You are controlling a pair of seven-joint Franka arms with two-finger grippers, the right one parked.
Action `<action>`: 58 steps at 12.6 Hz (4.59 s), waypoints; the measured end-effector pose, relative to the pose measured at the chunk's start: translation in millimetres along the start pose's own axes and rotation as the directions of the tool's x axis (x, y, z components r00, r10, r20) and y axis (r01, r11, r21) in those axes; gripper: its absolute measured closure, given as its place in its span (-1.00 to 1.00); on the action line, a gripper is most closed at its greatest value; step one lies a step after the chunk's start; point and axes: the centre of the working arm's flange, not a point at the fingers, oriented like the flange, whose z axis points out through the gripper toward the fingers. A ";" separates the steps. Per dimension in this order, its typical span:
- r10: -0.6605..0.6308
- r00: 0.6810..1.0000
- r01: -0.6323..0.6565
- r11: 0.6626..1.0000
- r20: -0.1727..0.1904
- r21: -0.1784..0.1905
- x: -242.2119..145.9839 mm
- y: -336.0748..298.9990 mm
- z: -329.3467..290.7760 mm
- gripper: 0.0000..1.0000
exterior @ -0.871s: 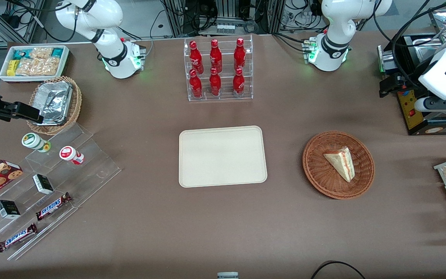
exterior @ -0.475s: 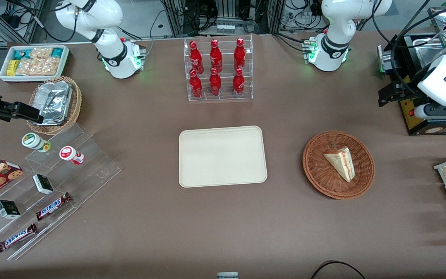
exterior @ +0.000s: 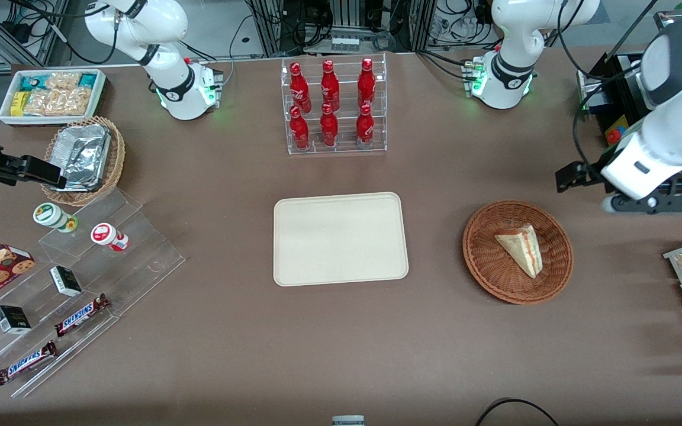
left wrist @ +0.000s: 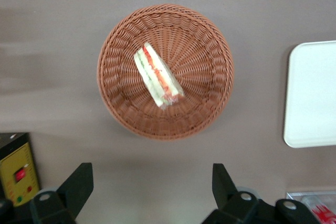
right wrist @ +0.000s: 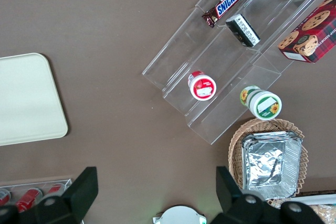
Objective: Place sandwich from basket to tray
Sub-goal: 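Move the left gripper over the wrapped sandwich in the wicker basket, then lower the left gripper and close it on the wrapped sandwich, then lift the sandwich and carry it over the cream tray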
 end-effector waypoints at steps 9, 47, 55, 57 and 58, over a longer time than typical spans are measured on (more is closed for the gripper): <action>-0.009 0.996 0.008 1.000 -0.087 -0.009 0.3 -1.9 150.5 -1.00; -0.503 0.863 0.499 0.864 0.058 0.068 48.5 71.6 159.9 0.70; -0.296 0.953 0.291 0.953 0.065 0.079 50.9 232.5 172.5 0.70; -0.249 0.967 0.246 0.968 0.061 0.058 49.4 273.0 182.6 0.70; -0.225 0.973 0.223 0.974 0.050 0.039 47.0 293.5 187.4 0.70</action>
